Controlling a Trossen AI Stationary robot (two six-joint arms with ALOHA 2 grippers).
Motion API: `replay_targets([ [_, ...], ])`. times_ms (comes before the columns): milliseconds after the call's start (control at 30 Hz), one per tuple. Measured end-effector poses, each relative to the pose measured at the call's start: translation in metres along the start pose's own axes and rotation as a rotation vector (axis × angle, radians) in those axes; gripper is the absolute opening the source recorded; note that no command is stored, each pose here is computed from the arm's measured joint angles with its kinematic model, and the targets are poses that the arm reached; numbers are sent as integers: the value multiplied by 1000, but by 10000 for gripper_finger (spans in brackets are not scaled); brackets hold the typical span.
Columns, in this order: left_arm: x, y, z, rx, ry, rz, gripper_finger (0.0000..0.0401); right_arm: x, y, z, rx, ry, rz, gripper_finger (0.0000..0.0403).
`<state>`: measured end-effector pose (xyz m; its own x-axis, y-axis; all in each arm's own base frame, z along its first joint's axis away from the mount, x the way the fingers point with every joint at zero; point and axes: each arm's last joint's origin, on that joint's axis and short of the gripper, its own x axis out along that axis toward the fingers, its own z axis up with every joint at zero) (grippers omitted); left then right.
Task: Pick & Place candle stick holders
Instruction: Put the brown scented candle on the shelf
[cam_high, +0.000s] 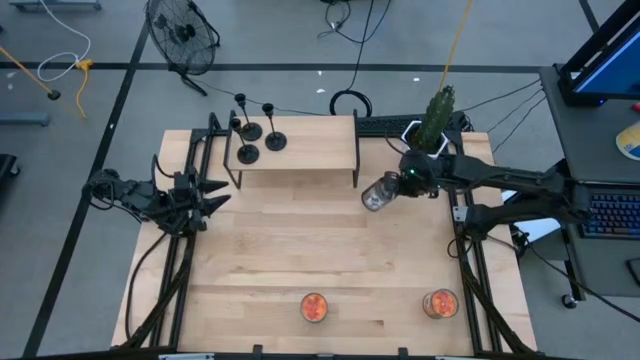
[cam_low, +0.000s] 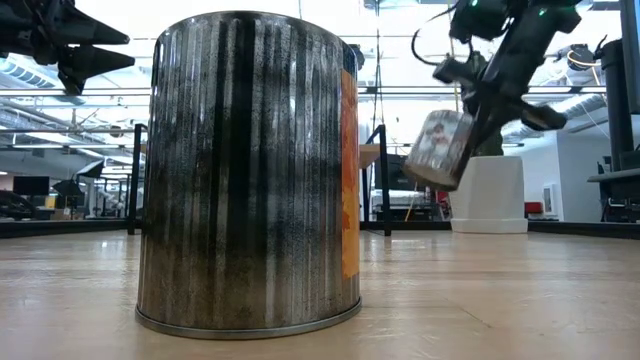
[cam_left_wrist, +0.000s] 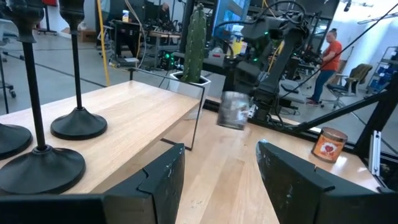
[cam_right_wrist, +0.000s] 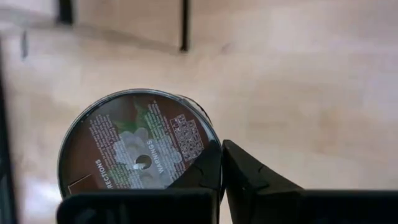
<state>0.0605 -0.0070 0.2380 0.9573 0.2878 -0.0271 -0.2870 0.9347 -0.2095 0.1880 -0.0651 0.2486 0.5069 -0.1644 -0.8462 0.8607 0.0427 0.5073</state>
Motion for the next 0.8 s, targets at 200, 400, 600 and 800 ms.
replay_targets([
  [200,0,-1,0,-3,8,-32,207,-21,11,-14,-69,72,79,0],
  [400,0,-1,-1,0,15,-50,207,-55,40,-18,-155,86,208,0],
  [600,0,-1,-1,11,17,-49,207,-79,67,-13,-239,19,263,0],
  [800,0,-1,-2,16,23,-48,207,-86,94,-1,-336,-56,282,0],
])
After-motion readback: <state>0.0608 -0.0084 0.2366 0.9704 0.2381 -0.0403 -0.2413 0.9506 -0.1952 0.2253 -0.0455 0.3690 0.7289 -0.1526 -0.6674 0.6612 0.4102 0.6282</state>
